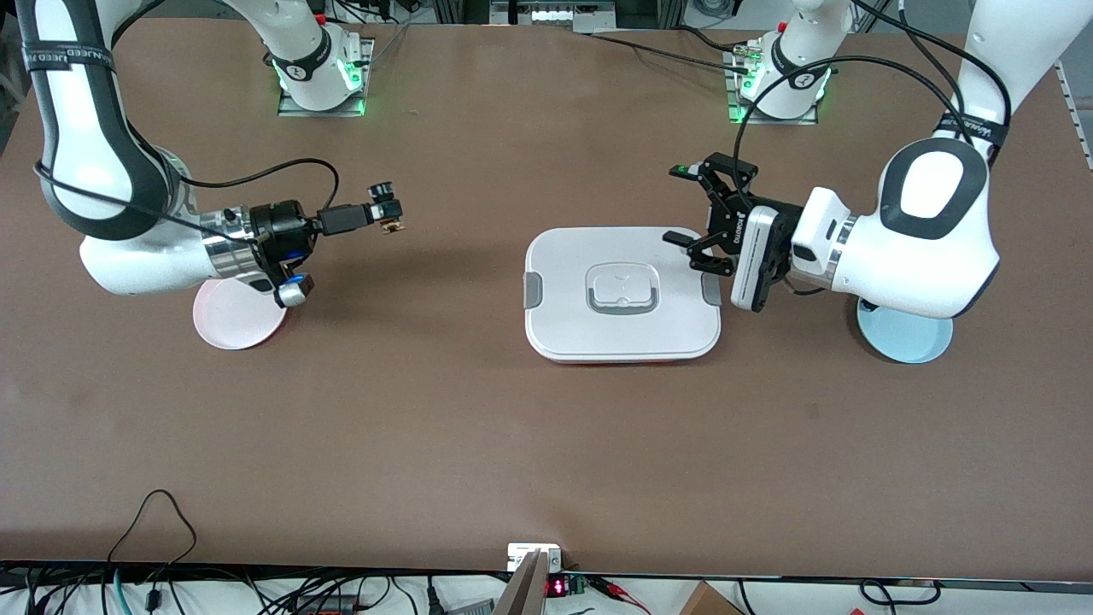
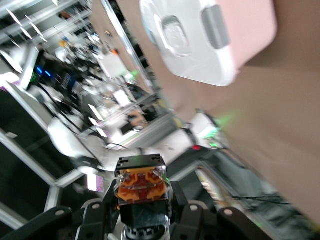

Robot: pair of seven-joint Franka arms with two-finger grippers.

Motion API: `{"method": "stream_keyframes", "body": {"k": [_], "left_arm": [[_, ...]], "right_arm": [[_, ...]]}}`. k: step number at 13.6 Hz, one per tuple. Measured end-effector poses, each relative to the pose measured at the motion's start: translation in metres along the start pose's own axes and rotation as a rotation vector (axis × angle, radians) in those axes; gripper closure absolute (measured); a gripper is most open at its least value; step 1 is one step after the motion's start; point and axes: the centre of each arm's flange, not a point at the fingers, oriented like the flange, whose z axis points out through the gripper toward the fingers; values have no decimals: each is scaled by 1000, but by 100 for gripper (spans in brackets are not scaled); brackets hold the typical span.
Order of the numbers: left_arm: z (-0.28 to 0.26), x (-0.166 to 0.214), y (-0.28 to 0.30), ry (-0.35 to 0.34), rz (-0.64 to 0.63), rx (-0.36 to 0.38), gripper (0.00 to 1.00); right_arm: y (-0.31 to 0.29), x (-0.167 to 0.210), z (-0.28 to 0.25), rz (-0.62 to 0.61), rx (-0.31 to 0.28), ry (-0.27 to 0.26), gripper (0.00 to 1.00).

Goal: Transfer orange switch to right arm and place
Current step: 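Move the switch over the white plate while the left gripper retreats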

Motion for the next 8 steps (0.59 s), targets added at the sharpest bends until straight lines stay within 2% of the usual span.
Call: {"method": "stream_keyframes", "body": {"k": [2,4,6,8], "left_arm": [[-16,-9,7,-108,-144,44,0],[-37,-19,20,-231,-306,125,0],[-63,-30,25,-321,-450,264,0],[-82,-39,23,-365,-569,423,0]], "right_arm": [[8,-12,-11,-107,-154,-17,56],[15,-26,-22,-236,-335,-53,56],[23,-36,-35,-369,-496,-111,56],[38,-40,-54,-477,-631,-174,56]]}}
